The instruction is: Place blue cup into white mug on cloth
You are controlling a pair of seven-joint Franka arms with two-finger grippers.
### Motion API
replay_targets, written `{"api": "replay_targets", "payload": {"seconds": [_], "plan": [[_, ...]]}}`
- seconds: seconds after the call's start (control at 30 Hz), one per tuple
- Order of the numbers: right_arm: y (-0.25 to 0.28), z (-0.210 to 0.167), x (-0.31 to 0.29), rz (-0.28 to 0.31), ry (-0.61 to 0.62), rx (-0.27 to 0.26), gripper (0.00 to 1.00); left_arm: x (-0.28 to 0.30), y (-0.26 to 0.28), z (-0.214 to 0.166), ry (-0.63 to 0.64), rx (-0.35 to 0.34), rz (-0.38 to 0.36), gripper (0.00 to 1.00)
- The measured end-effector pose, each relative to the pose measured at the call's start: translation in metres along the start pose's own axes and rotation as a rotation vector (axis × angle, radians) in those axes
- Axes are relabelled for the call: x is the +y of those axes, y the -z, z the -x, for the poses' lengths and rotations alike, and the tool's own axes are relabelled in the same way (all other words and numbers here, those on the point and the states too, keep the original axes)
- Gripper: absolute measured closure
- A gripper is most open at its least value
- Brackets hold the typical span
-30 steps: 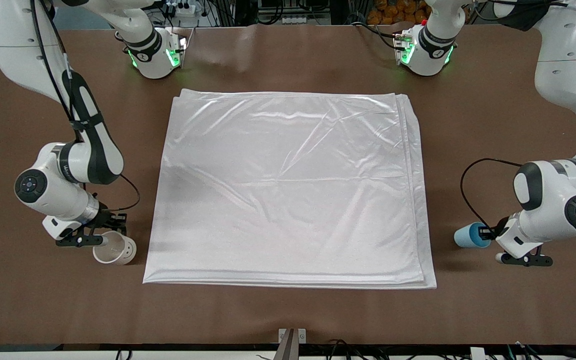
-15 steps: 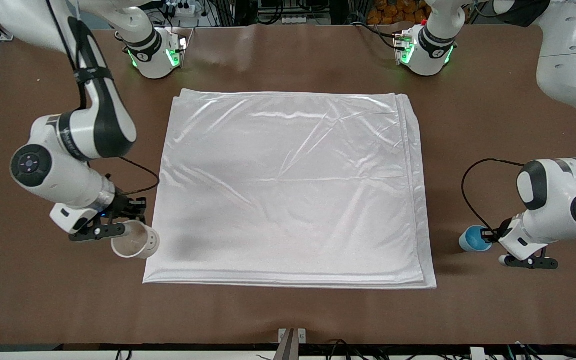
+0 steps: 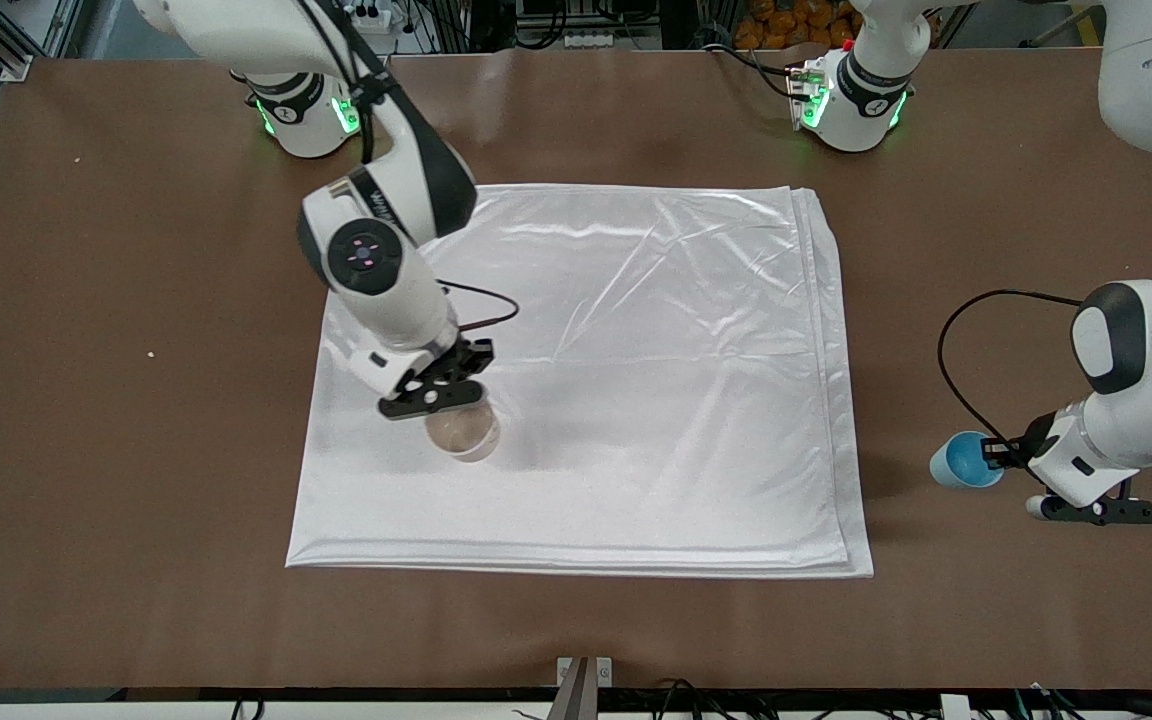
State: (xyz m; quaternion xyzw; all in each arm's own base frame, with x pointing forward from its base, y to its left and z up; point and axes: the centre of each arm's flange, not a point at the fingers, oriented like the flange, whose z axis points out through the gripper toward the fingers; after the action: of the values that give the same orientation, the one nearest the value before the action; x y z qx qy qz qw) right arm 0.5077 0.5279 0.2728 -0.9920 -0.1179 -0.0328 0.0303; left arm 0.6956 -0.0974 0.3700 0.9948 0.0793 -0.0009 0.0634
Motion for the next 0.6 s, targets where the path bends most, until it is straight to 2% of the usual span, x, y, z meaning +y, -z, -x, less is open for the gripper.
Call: {"api": "replay_targets", "payload": {"seconds": [0.27,0.6], "plan": [[-0.030,0.010,-0.021,-0.013,0.026,0.019,0.81,0.063,-0.003,0.023,0.072,-0.019,0.026,0.96],[-0.037,0.013,-0.030,-0.015,0.039,0.020,0.81,0.125,-0.013,0.054,0.123,-0.037,0.021,0.96]]}}
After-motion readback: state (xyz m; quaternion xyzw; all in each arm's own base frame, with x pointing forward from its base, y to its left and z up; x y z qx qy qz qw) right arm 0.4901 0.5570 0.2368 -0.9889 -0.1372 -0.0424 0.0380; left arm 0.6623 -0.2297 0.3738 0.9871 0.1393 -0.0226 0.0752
